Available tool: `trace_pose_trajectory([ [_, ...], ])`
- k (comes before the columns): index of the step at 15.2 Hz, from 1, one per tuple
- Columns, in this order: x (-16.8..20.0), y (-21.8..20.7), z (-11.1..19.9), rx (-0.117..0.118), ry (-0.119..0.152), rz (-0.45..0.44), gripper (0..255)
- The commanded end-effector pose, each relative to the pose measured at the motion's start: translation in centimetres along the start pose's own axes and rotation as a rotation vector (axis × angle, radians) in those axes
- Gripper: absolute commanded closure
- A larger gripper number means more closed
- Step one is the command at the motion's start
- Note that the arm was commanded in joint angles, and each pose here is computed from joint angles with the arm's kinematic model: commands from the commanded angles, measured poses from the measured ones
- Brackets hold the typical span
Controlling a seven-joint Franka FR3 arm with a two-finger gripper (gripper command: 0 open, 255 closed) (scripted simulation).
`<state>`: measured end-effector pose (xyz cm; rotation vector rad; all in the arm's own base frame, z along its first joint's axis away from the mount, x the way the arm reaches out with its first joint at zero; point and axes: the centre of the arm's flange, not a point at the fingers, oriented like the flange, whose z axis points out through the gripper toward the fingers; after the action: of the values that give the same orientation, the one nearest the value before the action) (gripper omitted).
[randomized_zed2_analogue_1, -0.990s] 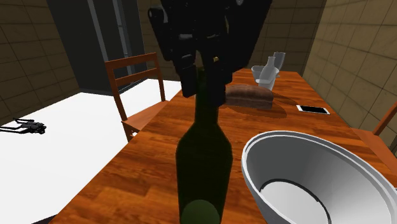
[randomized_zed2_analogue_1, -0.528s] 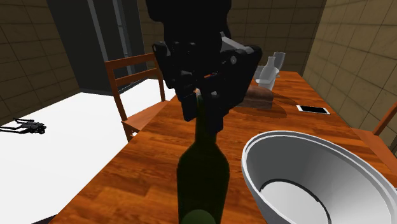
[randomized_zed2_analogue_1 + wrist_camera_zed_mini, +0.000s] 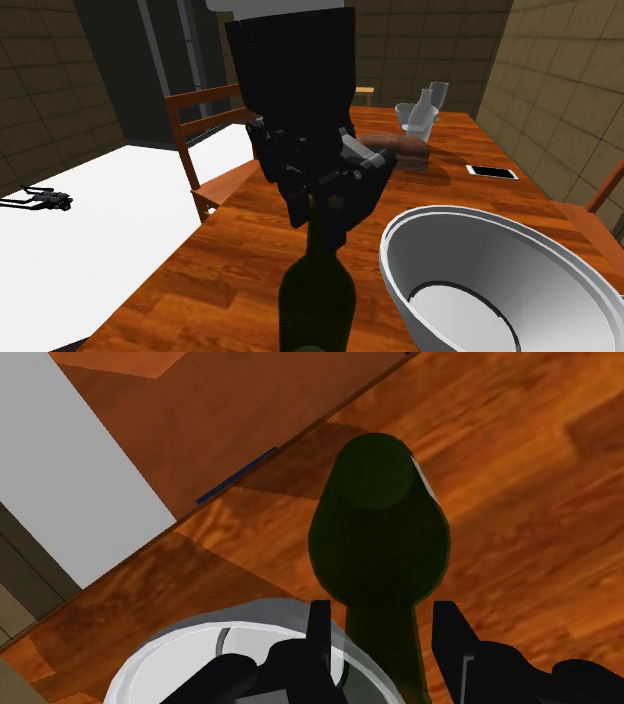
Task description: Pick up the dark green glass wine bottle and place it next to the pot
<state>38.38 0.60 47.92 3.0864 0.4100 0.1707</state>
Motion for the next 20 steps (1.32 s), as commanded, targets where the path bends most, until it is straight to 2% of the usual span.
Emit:
trace_pose_trajectory([
  [1, -0.1, 0.0, 1.0, 0.0, 0.001, 0.0, 255],
  [9, -0.1, 0.0, 1.0, 0.0, 0.001, 0.0, 255],
  [10, -0.1, 0.0, 1.0, 0.0, 0.001, 0.0, 0],
  [15, -0.1, 0.0, 1.0, 0.0, 0.001, 0.0, 0],
  [19, -0.1, 0.0, -4.0, 0.0, 0.001, 0.0, 0],
  [20, -0.1, 0.0, -4.0, 0.0, 0.001, 0.0, 0],
])
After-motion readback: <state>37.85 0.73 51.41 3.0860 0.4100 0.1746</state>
